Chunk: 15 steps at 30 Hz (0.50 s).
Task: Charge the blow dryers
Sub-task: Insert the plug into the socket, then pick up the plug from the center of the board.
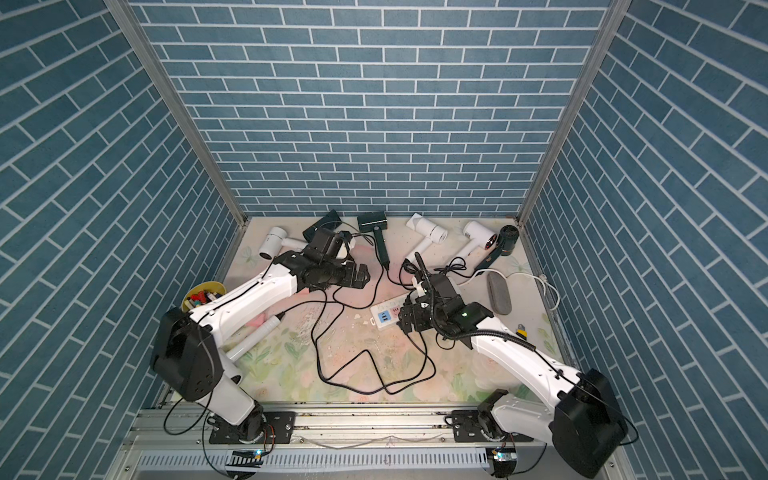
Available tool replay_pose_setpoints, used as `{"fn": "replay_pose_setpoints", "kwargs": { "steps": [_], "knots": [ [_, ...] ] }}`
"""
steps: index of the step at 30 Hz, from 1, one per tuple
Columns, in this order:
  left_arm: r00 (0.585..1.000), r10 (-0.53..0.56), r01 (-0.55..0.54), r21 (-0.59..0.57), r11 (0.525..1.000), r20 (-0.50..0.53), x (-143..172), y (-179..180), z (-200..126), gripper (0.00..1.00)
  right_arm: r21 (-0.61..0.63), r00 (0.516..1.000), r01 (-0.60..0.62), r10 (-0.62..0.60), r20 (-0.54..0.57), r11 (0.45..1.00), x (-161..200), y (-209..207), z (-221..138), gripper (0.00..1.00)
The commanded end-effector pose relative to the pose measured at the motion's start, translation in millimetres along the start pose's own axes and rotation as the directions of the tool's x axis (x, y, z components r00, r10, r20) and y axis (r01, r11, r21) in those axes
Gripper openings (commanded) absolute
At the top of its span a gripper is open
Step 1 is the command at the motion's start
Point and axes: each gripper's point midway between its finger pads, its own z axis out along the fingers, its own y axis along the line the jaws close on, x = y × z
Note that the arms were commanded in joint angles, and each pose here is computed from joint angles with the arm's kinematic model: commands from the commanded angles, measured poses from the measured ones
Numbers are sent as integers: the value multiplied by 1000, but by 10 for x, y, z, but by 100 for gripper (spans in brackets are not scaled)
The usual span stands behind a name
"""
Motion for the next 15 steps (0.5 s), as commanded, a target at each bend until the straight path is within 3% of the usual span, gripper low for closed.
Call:
{"fn": "replay_pose_setpoints", "kwargs": {
  "steps": [1, 5, 10, 15],
  "knots": [
    [997, -82, 82, -143, 986, 2, 276, 381, -98, 99, 10, 999, -38, 38, -5, 999, 65, -17, -160, 99],
    [987, -149, 158, -219, 963, 55, 455, 669, -258, 99, 31, 988, -148, 146, 59, 989, 63, -98, -216, 99],
    [965, -247, 261, -285, 922, 83, 498, 969, -341, 100, 88, 985, -149, 140, 105, 985, 13, -218, -127, 99],
    [931, -346, 364, -319, 875, 113, 301, 1111, -373, 95, 97, 980, -129, 112, 162, 987, 12, -287, 8, 99]
  ]
}}
